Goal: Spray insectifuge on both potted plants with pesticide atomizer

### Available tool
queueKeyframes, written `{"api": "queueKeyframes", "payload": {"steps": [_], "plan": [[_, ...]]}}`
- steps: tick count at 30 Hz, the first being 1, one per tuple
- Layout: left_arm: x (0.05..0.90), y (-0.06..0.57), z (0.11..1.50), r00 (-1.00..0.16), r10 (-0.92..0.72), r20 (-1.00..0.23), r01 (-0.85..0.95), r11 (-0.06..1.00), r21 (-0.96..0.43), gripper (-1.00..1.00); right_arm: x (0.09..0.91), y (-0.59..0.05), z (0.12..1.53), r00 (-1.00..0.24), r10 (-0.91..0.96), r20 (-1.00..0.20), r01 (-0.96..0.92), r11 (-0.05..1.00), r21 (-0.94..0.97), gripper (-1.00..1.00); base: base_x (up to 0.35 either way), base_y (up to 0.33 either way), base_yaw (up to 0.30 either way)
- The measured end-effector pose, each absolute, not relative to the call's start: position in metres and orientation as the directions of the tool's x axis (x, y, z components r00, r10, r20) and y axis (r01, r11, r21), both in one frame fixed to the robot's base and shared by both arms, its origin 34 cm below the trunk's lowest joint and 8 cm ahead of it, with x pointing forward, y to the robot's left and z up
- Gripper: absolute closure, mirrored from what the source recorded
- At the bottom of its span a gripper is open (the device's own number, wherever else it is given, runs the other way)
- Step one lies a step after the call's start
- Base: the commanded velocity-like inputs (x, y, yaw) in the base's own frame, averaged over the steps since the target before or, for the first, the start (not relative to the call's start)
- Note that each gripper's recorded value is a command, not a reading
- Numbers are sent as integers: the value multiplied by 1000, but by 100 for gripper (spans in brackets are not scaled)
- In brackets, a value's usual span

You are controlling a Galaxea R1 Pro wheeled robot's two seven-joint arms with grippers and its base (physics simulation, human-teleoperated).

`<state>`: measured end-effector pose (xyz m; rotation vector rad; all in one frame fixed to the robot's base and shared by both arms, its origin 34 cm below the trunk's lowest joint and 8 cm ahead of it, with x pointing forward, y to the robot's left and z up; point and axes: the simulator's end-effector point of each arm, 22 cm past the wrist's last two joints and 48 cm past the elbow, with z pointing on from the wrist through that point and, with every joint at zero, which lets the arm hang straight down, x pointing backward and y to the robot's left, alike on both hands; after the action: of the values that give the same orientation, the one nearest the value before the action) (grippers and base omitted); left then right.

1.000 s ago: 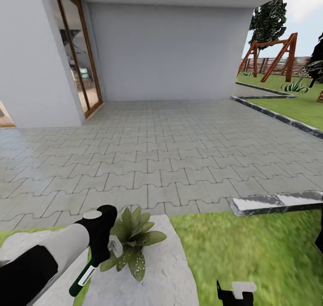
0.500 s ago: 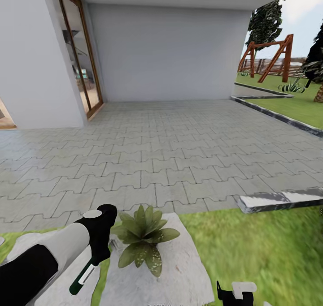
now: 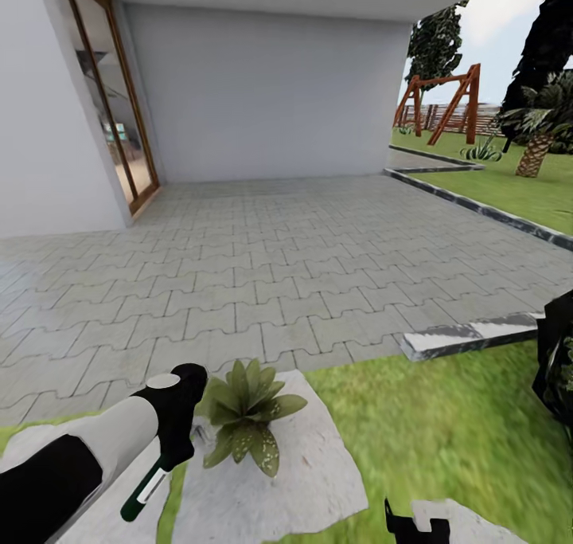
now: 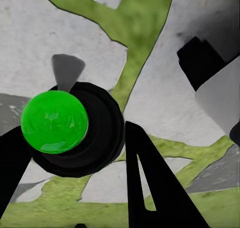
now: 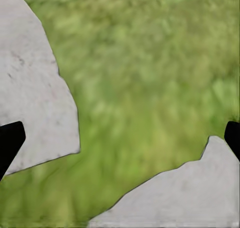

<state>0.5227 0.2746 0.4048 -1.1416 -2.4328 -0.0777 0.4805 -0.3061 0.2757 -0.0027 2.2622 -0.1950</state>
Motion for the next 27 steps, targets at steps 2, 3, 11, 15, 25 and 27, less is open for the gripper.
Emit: {"api": "queueKeyframes", "payload": {"steps": [2,3,11,15,25,27], "plan": [[525,276,405,-556,718,419,747,653,-126,100,480,-306,276,-644,-68,-762,65,988,-142,-100,-271,223,0],[525,276,404,-556,717,419,748,652,-122,100,480,-307,276,-644,-67,-762,66,988,-143,-100,-218,249,0],[525,276,404,-556,718,419,750,651,-120,100,481,-307,276,-643,-67,-763,67,987,-143,-100,-47,293,-1],[525,275,404,-557,718,418,749,651,-120,100,481,-307,276,-643,-67,-763,67,987,-143,-100,1,305,-171],[528,272,402,-555,724,410,758,643,-109,100,481,-307,276,-642,-67,-763,68,987,-144,-100,27,64,-295],[528,271,402,-559,723,406,756,645,-108,100,481,-307,276,-642,-67,-763,68,987,-144,-100,0,0,-299]]}}
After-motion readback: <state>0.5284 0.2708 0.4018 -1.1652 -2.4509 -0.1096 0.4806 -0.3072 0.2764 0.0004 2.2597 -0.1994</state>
